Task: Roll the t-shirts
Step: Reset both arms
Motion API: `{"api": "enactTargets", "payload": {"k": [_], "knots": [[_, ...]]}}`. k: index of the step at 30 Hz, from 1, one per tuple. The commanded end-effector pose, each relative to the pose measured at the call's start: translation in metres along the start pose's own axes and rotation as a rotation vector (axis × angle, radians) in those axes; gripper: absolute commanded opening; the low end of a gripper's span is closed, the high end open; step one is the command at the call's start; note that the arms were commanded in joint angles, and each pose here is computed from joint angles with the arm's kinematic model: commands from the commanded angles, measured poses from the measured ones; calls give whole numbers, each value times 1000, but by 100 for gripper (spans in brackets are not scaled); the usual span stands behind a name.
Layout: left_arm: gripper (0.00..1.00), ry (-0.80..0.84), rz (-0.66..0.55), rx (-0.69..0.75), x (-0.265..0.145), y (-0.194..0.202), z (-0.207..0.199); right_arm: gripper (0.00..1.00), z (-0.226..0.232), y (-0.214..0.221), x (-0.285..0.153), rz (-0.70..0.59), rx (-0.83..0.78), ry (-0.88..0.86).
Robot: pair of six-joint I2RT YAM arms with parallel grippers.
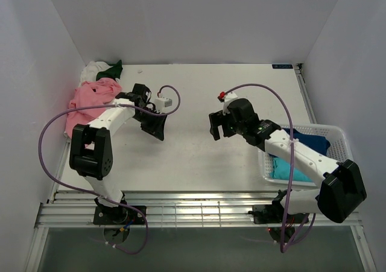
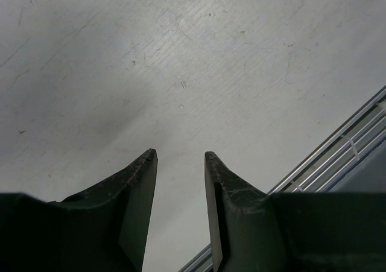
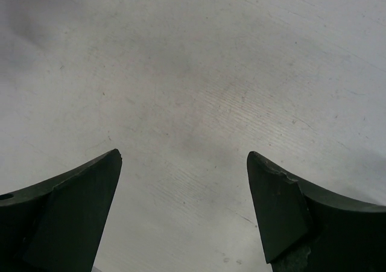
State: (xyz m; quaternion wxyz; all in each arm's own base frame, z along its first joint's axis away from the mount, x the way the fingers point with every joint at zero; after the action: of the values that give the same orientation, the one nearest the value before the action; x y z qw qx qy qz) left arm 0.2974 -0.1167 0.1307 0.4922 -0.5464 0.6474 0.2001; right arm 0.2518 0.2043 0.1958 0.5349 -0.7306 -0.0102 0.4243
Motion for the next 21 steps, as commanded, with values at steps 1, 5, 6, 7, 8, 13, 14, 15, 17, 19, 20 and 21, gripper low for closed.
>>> {"api": "enactTargets", "payload": {"k": [1,5,6,7,8,13,14,15,17,19,20,21], "knots": [[48,-38,-48,32,-20,4,-5,90,24,-20,4,-100,15,-35],[48,-48,-41,28,-21,8,-5,90,42,-4,19,-108,55,-12],[48,-52,-42,28,-22,8,-5,90,42,-4,20,-107,75,-6],[48,-53,-40,27,-22,8,-5,90,43,-3,22,-100,85,0],[48,-54,-40,30,-22,8,-5,90,43,-4,23,-99,96,7],[48,-59,-25,29,-20,11,-4,90,48,0,27,-111,169,36],[48,-57,-26,28,-20,11,-3,90,51,2,28,-106,181,31],[48,-57,-26,28,-21,11,-3,90,55,-1,30,-126,183,20],[48,-55,-25,29,-20,11,-4,90,57,0,31,-121,185,13],[48,-55,-22,26,-20,11,-3,90,58,1,33,-111,188,14],[48,-55,-22,26,-19,10,-3,90,58,1,33,-109,186,14],[48,-56,-23,27,-20,10,-3,90,58,2,34,-107,185,13]]}}
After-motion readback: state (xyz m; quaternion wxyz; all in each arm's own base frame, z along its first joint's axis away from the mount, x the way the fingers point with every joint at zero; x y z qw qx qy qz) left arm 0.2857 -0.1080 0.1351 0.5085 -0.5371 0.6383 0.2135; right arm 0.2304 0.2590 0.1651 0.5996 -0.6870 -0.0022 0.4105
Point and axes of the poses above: each gripper's point midway between its finger pads, its own x axis out along the fingers, its own z axis along the line the jaws close on, y = z × x, the point moved 6 cm from there along -x, back along the fingers, and after that the axes turned 12 degrees about -x, right-handed, at the moved point
